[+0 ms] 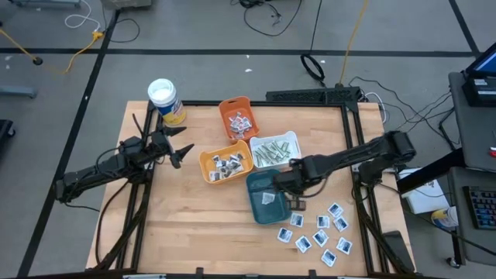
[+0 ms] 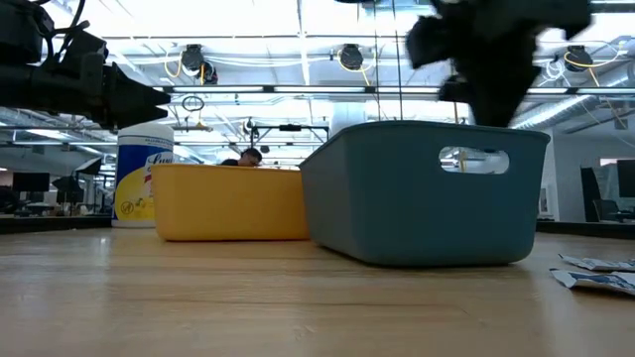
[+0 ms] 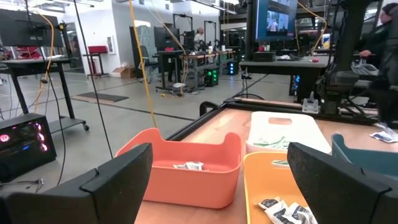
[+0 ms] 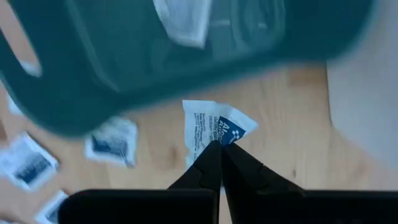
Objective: Pick & Place First Aid Supplies
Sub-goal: Put the blue alcohol pad into the blue bin
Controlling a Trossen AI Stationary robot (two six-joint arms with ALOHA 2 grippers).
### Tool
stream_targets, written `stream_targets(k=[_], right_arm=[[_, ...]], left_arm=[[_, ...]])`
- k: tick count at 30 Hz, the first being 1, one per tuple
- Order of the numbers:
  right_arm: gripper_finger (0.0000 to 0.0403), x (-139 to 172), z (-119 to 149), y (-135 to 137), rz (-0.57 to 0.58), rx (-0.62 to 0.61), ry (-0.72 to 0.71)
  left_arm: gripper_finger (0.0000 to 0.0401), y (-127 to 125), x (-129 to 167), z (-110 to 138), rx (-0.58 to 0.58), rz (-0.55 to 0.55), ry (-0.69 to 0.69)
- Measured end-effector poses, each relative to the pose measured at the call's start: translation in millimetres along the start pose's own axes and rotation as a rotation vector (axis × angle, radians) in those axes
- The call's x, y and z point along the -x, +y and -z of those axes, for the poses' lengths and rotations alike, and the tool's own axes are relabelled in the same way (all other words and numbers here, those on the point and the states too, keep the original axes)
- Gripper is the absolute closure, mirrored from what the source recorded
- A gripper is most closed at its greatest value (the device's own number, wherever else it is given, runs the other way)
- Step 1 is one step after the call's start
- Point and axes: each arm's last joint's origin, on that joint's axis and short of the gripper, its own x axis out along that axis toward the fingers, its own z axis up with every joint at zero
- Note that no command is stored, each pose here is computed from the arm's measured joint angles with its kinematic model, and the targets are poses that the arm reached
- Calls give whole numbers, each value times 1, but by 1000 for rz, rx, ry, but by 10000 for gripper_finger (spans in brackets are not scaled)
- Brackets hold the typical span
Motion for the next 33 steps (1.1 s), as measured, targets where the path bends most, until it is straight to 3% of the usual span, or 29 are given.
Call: stream_targets(k=[11,18,27,33], right_arm=[[403,0,-71,13,-21,24,-77],[403,-33,-78,17,-1,34,-7],[398,-46,-84,21,-5,54,-22],[349,-46,-85,19,-33,58,-22]], left_arm=[[22,0,0,0,0,0,0],[22,0,0,0,0,0,0],[22,0,0,0,0,0,0],[22,0,0,0,0,0,0]])
